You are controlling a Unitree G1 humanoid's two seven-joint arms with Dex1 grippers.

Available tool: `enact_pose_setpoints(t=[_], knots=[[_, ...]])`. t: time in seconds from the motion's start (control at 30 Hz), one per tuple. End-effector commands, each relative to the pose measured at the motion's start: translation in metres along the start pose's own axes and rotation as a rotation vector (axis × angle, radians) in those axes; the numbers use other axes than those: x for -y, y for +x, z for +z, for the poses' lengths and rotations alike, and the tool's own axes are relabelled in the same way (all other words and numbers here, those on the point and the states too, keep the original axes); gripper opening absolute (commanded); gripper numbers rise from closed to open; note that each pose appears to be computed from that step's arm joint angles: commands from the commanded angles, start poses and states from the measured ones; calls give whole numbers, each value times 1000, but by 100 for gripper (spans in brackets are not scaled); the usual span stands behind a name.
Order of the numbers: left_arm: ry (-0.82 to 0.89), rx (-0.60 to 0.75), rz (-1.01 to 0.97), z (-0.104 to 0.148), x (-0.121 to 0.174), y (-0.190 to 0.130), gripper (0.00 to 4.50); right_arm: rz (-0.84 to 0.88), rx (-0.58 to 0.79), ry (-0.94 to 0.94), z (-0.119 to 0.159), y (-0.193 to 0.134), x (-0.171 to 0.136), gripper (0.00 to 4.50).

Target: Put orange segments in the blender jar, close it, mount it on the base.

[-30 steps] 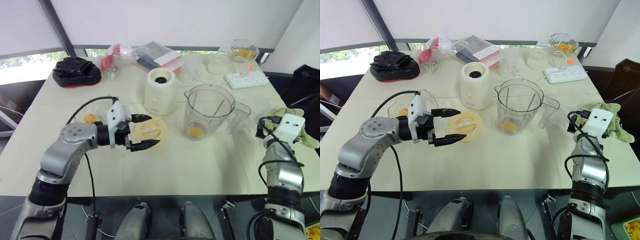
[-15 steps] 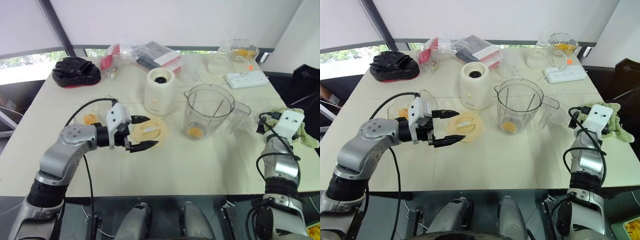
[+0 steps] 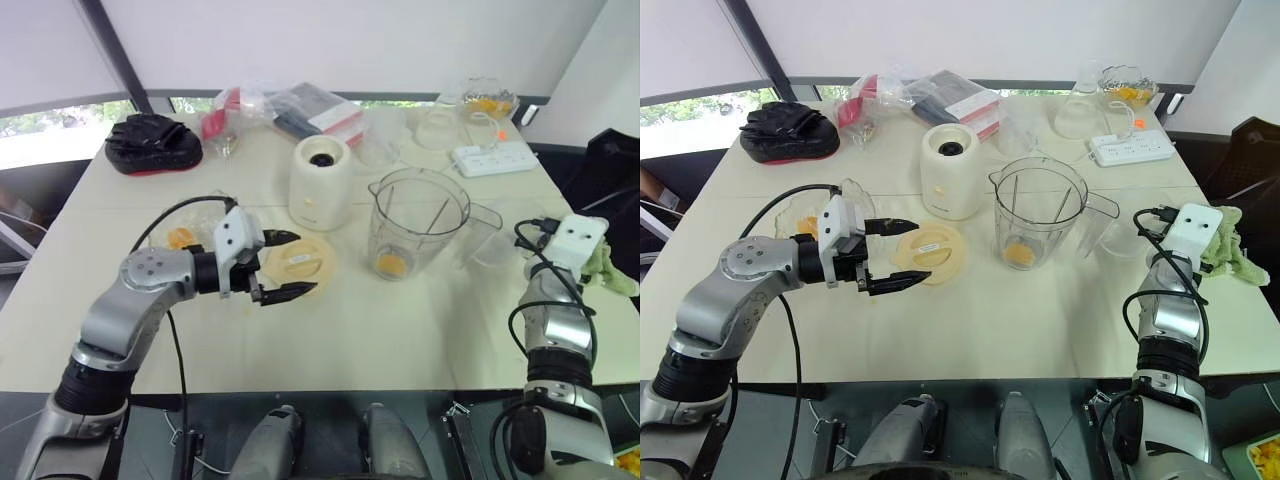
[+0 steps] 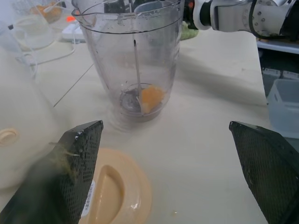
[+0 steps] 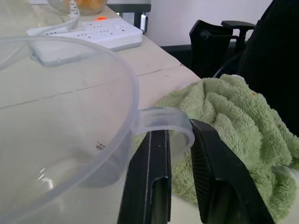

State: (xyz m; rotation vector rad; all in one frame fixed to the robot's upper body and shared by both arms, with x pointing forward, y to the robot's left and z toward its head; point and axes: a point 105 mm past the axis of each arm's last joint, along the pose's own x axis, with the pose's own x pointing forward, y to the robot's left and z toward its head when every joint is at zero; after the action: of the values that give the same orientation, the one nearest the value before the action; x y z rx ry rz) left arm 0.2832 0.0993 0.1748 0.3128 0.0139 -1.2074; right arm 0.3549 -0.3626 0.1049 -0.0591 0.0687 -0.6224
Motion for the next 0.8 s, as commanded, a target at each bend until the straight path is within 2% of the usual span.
enact_pose_setpoints(t=[0.03, 0.27, 0.33, 0.37, 0.8], knots=[[54, 13, 9, 10, -4, -2, 450, -6, 70, 10, 17, 0, 4, 66], [57, 14, 9, 10, -5, -1, 450, 8, 134, 26, 32, -5, 1, 66], [57, 13, 9, 9, -5, -1, 450, 8, 132, 28, 31, -5, 0, 10], [58, 13, 9, 9, -5, 0, 450, 9, 130, 29, 30, -5, 0, 2], [70, 11, 17, 9, -5, 1, 450, 61, 103, 39, 26, -6, -10, 2]])
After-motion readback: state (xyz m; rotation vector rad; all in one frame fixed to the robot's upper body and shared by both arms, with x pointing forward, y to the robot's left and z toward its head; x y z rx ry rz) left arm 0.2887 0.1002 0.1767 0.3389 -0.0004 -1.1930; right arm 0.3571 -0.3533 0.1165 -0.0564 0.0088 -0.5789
